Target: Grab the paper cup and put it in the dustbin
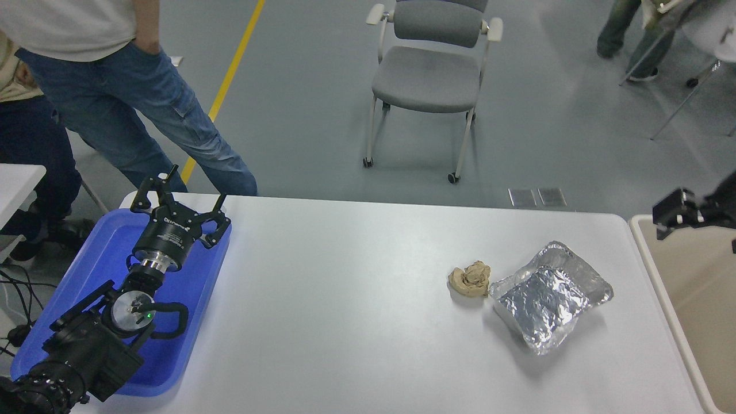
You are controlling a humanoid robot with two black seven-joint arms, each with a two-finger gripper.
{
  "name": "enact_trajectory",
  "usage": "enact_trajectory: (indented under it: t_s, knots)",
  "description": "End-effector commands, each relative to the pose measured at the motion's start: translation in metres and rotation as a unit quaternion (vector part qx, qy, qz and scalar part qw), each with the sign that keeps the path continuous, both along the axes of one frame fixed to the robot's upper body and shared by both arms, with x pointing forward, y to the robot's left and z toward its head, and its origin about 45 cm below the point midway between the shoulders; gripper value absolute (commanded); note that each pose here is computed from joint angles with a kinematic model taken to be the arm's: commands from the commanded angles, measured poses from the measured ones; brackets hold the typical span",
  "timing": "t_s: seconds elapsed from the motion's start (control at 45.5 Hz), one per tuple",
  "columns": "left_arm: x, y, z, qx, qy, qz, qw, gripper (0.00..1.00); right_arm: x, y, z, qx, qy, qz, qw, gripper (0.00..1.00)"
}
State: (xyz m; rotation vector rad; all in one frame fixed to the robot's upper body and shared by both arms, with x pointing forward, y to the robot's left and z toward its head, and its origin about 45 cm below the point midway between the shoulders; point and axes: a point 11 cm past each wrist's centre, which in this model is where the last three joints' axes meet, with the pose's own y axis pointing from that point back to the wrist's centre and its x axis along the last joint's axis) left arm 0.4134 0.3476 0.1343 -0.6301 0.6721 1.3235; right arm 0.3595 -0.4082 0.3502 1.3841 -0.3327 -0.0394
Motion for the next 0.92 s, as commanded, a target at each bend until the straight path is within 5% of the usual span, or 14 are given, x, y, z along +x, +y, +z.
enact_trajectory:
  t_s: [0.0,0.901]
  knots:
    - [0.0,0.0,0.0,0.0,0.0,0.0,1.0,1.0,0.004,0.045,0.037,-0.007,-0.003,0.057,0.998,1.0]
    - [0.0,0.0,0.0,-0.001,0.0,0.001,1.0,1.0,0.013,0.095,0.038,0.007,-0.004,0.118,0.993,1.0]
